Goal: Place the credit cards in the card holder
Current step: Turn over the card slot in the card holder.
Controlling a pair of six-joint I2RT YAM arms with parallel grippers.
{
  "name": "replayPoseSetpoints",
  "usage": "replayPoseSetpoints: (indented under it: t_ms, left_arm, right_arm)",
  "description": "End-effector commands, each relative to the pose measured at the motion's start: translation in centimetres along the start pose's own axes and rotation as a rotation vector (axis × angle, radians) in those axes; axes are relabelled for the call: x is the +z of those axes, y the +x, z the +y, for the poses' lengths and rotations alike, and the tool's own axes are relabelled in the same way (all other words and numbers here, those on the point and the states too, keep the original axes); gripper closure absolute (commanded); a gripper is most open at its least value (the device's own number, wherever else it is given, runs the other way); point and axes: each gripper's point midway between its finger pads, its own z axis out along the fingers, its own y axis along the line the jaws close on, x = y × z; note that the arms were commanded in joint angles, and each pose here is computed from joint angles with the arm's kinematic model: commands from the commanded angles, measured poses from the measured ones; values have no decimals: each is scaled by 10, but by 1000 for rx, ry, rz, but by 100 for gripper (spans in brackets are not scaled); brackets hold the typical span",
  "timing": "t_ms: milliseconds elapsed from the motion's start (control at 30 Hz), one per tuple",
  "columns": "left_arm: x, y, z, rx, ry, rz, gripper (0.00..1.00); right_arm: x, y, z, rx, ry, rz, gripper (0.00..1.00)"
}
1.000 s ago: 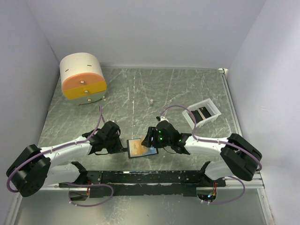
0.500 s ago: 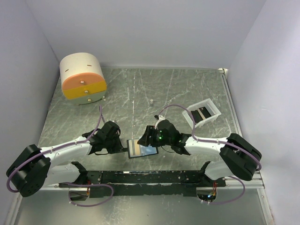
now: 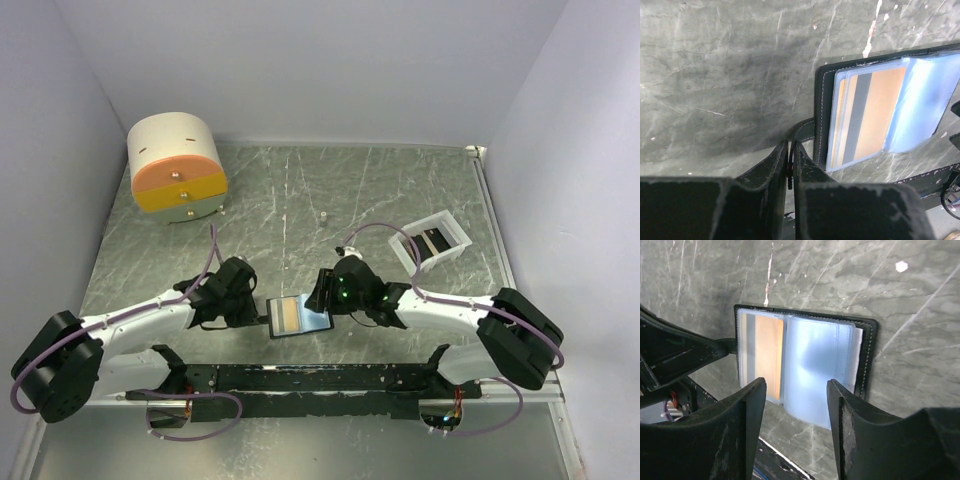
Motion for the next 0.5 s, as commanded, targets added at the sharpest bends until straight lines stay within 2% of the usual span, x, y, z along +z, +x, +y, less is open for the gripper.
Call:
replayPoseSetpoints:
  t_ms: [0, 133, 300, 467]
  left_arm:
    - [-13, -16, -6, 25, -10, -55, 81]
    - [-15, -18, -8, 29, -9, -60, 80]
    - [-17, -20, -8, 30, -23, -64, 73]
    - [-31, -32, -19, 44, 9, -107, 67]
  right_arm:
    - [-11, -17, -6, -37, 75, -52, 48]
    - [-11, -17, 7, -41, 12, -46, 48]
    - [-12, -22, 12, -41, 1, -55, 48]
    - [-23, -54, 4, -143, 118, -129, 47]
